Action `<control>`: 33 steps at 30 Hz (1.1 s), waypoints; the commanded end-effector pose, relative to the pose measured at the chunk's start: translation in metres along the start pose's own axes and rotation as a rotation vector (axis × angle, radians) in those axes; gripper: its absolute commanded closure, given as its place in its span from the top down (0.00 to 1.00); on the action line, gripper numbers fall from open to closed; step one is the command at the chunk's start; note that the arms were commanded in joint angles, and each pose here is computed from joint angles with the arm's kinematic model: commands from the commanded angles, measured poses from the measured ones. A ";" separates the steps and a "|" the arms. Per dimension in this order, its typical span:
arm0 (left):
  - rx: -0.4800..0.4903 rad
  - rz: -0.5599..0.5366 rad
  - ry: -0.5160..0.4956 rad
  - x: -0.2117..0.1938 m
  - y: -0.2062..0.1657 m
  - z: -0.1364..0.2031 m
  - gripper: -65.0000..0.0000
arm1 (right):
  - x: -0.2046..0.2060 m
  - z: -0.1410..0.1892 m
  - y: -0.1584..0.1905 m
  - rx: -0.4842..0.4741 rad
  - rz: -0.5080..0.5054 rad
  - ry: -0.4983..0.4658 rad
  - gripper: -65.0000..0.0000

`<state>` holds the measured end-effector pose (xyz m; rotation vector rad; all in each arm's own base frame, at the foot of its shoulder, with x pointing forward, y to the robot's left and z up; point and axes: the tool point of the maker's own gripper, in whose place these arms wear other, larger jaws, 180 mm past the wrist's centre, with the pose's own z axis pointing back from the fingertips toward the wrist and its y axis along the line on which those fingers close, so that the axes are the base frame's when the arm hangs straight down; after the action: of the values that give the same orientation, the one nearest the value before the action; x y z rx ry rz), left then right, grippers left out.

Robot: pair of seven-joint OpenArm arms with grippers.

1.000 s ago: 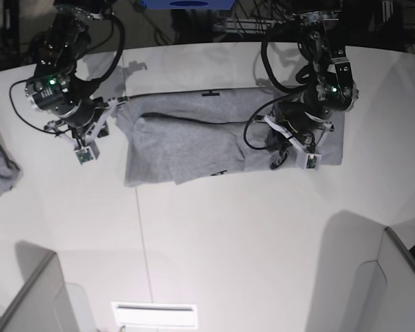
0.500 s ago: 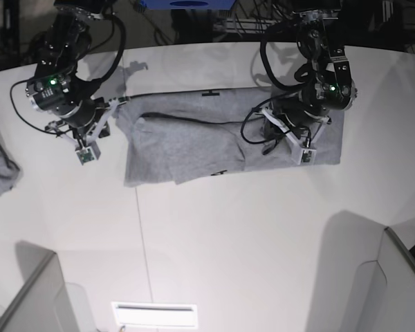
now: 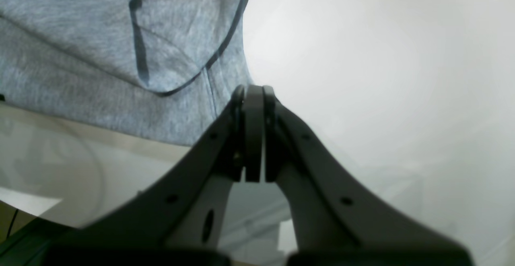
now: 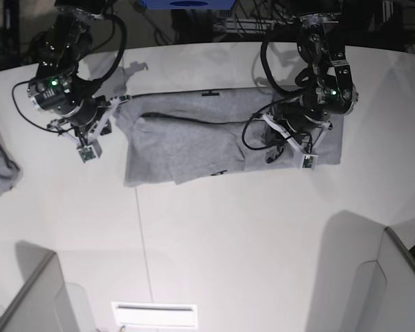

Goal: Fold the T-shirt properly
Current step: 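Grasp the strip end with the left gripper and fold it inward toward the middle, then release the left gripper and grasp the other strip end with the right gripper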

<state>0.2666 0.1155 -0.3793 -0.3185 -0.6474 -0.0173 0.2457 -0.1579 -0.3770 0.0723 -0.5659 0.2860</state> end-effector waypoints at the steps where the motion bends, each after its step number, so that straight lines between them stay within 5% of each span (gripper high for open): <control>1: -0.013 -0.008 -0.043 0.012 -0.004 0.002 0.00 | 0.012 0.003 -0.003 -0.007 0.013 -0.042 0.00; 6: -0.014 -0.009 -0.043 0.012 -0.005 0.002 0.02 | 0.013 0.004 -0.003 -0.007 0.013 -0.043 0.00; 13: -0.023 -0.014 -0.044 0.017 -0.007 -0.001 0.54 | 0.013 0.004 -0.003 -0.008 0.013 -0.042 0.00; 16: -0.045 0.014 -0.036 0.015 -0.015 -0.009 0.68 | 0.012 0.004 -0.003 -0.008 0.013 -0.040 0.00; 27: -0.222 -0.107 0.045 -0.004 -0.093 -0.028 0.70 | 0.013 0.004 -0.003 -0.008 0.013 -0.042 0.00; 33: -0.143 -0.080 -0.046 0.010 -0.066 0.003 0.64 | 0.025 0.006 -0.011 -0.025 0.012 -0.070 0.00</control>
<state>0.2611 0.0552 -0.3584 -0.4268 -0.6803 -0.1266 0.2576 -0.1614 -0.3689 0.0605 -0.5930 0.2819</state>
